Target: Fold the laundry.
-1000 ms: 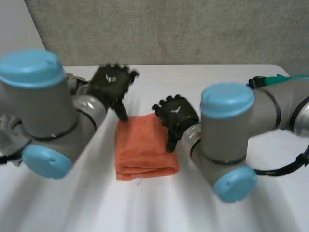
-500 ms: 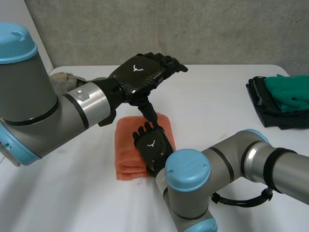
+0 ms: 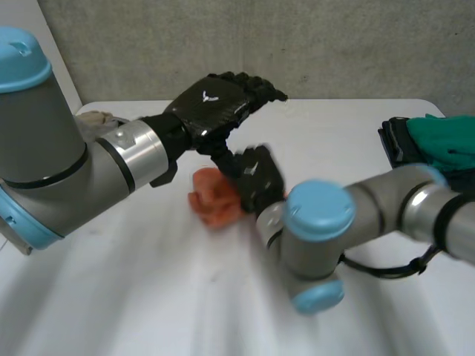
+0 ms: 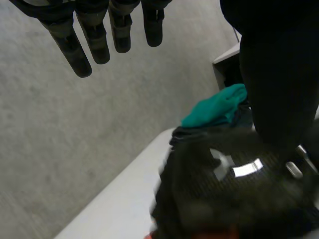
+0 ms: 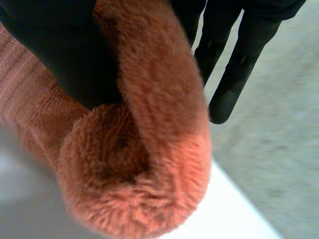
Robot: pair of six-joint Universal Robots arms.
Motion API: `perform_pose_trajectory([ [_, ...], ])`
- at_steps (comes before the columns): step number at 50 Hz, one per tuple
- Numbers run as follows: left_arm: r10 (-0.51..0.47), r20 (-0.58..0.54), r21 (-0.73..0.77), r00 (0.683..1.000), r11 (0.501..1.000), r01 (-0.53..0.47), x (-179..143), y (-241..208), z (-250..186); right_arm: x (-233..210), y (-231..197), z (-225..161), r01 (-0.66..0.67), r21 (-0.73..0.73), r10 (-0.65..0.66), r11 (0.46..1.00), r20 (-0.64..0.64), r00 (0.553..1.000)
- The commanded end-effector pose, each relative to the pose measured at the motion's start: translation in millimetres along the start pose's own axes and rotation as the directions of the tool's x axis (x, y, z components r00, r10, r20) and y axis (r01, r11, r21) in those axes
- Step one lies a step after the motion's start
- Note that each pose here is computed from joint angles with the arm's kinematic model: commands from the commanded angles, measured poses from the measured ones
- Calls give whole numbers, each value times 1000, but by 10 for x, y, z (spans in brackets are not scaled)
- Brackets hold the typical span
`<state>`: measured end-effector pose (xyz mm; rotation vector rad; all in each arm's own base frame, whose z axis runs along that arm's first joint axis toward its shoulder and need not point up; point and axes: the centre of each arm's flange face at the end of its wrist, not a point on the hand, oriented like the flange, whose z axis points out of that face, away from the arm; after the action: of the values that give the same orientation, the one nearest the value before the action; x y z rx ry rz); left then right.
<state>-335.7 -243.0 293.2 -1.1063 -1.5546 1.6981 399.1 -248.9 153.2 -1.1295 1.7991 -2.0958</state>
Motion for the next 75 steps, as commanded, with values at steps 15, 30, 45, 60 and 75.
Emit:
perform_pose_trajectory([
  [15, -4, 36, 169, 999, 986, -2, -98, -603, -19, 3353, -192, 282, 258, 215, -89, 942, -582, 808],
  [30, -45, 6, 101, 999, 994, 44, 11, -332, 28, 3840, 2054, -121, 98, -115, -140, 989, -453, 881],
  [45, -47, -11, 104, 999, 993, 48, 84, -355, 22, 4047, 1559, -535, 13, -97, -61, 995, -504, 862],
  [60, -47, -41, 111, 998, 992, 52, 250, -435, -90, 4649, 890, -1514, -281, -262, -49, 923, -805, 592],
  [75, -59, 130, 394, 990, 919, 3, -110, -1252, -178, 4161, -375, -987, 337, -84, -284, 938, -745, 604],
])
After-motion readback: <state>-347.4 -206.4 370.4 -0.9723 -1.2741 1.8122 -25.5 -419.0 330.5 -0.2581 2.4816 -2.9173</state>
